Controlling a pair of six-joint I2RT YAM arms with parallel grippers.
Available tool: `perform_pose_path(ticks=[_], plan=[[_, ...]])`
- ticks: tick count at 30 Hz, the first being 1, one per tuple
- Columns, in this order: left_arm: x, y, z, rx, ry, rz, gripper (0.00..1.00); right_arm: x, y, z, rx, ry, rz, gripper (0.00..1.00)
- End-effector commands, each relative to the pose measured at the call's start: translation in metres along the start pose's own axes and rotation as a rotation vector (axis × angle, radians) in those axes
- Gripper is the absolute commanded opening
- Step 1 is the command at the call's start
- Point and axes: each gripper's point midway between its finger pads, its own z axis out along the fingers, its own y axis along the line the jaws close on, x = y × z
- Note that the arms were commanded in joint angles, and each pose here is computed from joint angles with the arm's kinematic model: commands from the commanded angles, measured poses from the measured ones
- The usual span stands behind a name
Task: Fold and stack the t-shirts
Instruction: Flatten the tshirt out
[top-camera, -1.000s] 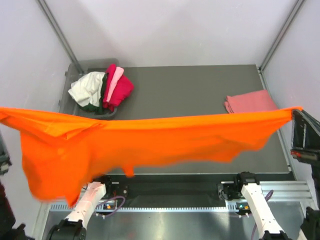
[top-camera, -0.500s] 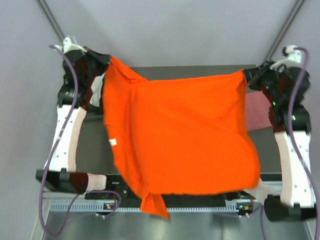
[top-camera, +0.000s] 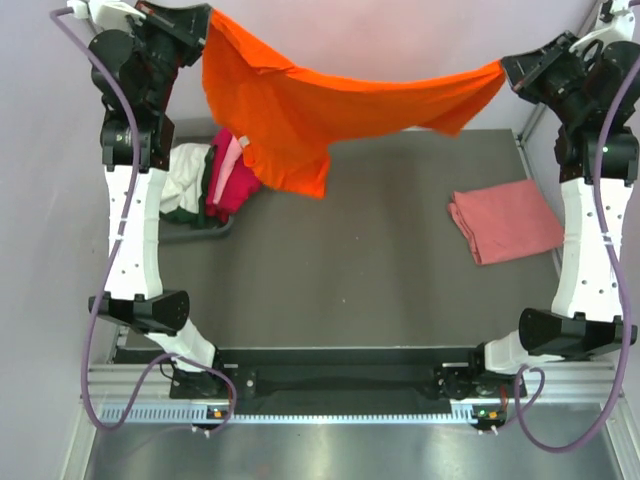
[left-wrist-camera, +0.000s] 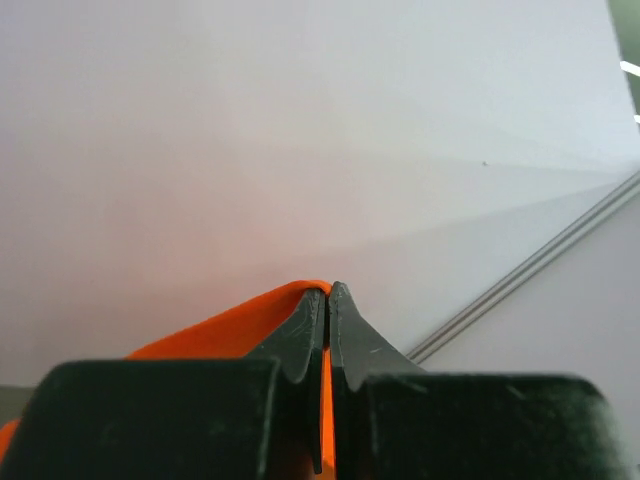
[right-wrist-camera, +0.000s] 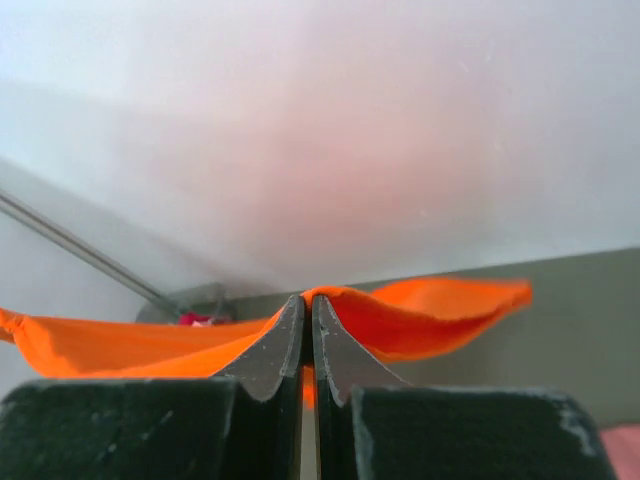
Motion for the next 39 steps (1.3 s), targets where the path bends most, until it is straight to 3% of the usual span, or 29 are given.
perform_pose_path(ticks=[1, 5, 10, 11, 15, 16, 17, 23, 29, 35, 39], plan=[[0.003, -0.002, 0.017, 0.061, -0.005, -0.004, 0.0, 0.007, 0.001, 0.012, -0.057, 0.042, 0.058, 0.0], [0.041, 0.032, 0.024, 0.031, 0.073, 0.022, 0.0, 0.064, -0.037, 0.026, -0.021, 0.149, 0.136, 0.0], [0.08, 0.045, 0.004, 0.056, 0.211, 0.068, 0.0, 0.121, -0.078, 0.019, 0.034, 0.212, 0.189, 0.0], [0.096, 0.055, -0.011, 0.035, 0.248, 0.063, 0.0, 0.15, -0.097, 0.014, 0.069, 0.261, 0.218, 0.0], [0.136, 0.072, -0.064, -0.016, 0.3, 0.11, 0.0, 0.199, -0.123, -0.008, 0.117, 0.32, 0.235, 0.0], [0.128, 0.068, -0.082, -0.033, 0.274, 0.122, 0.0, 0.208, -0.126, -0.011, 0.121, 0.328, 0.237, 0.0], [0.15, 0.091, -0.098, -0.083, 0.321, 0.115, 0.0, 0.231, -0.135, -0.019, 0.139, 0.368, 0.257, 0.0], [0.177, 0.121, -0.18, -0.162, 0.37, 0.111, 0.0, 0.284, -0.151, -0.063, 0.199, 0.438, 0.233, 0.0], [0.19, 0.131, -0.235, -0.181, 0.396, 0.127, 0.0, 0.287, -0.155, -0.104, 0.273, 0.401, 0.159, 0.0], [0.21, 0.154, -0.275, -0.247, 0.444, 0.117, 0.0, 0.256, -0.14, -0.125, 0.286, 0.302, 0.096, 0.0], [0.183, 0.145, -0.274, -0.282, 0.366, 0.134, 0.0, 0.213, -0.106, -0.133, 0.207, 0.198, 0.06, 0.0]])
